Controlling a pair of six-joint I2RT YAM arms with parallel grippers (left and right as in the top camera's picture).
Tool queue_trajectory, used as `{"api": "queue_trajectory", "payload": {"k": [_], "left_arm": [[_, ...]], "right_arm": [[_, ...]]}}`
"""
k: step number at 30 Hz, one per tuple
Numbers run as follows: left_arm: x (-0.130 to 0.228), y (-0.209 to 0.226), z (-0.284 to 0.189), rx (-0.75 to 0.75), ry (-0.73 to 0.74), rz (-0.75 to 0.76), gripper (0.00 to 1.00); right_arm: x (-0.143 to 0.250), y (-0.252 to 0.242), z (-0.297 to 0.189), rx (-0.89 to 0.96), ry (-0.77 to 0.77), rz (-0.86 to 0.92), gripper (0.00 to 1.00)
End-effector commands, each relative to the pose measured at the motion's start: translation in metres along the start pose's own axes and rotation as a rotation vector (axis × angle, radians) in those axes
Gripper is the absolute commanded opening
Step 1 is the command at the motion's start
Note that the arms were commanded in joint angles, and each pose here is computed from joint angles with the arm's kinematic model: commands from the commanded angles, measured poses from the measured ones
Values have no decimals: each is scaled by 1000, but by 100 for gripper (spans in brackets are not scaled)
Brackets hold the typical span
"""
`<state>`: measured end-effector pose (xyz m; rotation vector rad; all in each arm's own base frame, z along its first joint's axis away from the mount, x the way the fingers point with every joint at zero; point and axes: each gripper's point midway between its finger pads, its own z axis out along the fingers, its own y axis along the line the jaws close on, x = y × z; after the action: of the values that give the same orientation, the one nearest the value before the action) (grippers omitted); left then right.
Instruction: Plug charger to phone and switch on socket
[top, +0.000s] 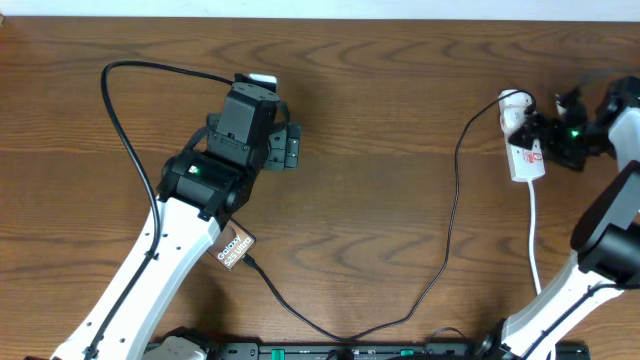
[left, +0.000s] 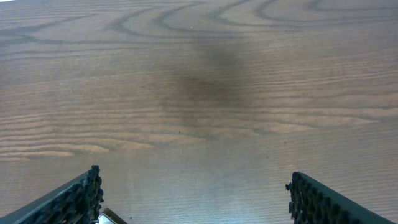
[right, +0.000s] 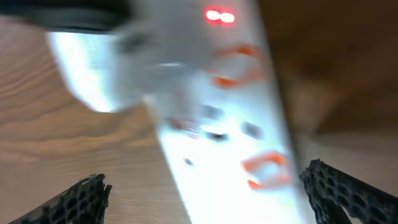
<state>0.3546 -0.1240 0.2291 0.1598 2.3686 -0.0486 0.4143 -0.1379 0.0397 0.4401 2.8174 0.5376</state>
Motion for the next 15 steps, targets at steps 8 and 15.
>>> {"api": "queue_trajectory", "payload": {"k": [8,15], "left_arm": [[-6,1,-2,-12,-14,16,93],[-6,1,-2,-13,-14,16,93]], "right_arm": [[-6,30,-178,275,-365,111,99],[34,97,-289,252,-655,45,99]]}}
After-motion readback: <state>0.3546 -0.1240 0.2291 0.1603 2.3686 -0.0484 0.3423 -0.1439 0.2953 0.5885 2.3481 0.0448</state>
